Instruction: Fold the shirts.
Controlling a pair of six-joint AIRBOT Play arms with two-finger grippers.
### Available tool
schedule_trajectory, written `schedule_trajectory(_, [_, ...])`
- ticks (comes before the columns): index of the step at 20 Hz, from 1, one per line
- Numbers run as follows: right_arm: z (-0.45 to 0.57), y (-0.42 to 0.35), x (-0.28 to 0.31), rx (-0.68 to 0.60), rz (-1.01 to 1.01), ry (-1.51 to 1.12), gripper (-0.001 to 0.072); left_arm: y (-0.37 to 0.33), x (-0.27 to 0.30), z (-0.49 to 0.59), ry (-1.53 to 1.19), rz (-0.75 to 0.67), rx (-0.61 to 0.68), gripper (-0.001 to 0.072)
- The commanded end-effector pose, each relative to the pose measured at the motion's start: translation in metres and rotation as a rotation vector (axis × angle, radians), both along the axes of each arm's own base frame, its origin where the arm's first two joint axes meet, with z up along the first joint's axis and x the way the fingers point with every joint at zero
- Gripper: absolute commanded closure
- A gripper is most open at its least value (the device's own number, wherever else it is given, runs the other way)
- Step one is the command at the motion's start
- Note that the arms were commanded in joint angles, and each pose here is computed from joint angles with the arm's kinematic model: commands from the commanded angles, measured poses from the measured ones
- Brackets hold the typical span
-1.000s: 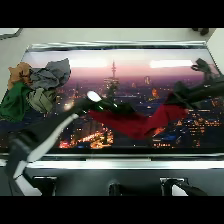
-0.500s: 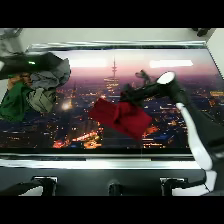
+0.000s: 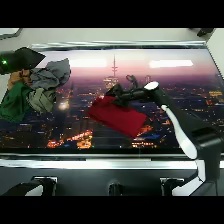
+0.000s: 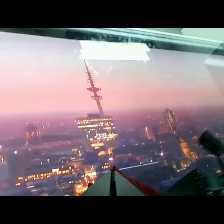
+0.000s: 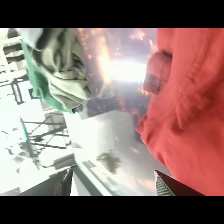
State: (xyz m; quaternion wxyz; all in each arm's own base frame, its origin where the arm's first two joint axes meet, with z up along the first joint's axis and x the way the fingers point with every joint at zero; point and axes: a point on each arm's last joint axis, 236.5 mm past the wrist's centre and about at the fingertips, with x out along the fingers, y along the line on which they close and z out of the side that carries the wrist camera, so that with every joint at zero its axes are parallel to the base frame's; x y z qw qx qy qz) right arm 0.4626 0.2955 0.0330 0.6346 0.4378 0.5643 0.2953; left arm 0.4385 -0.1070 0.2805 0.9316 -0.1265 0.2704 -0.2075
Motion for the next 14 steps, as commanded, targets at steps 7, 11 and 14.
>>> schedule_trajectory(7, [-0.081,-0.247,-0.138,-0.655,-0.008,0.399,0.0108,0.012,0.001,-0.009,0.008,0.024,0.061,0.068])
schedule_trajectory(11, [-0.127,-0.177,-0.141,-0.407,-0.133,0.372,0.0131,0.009,0.0,-0.008,0.01,0.018,0.048,0.068])
schedule_trajectory(14, [-0.138,-0.149,-0.113,-0.349,-0.233,0.328,0.0153,0.003,-0.001,-0.005,0.011,0.003,0.015,0.068])
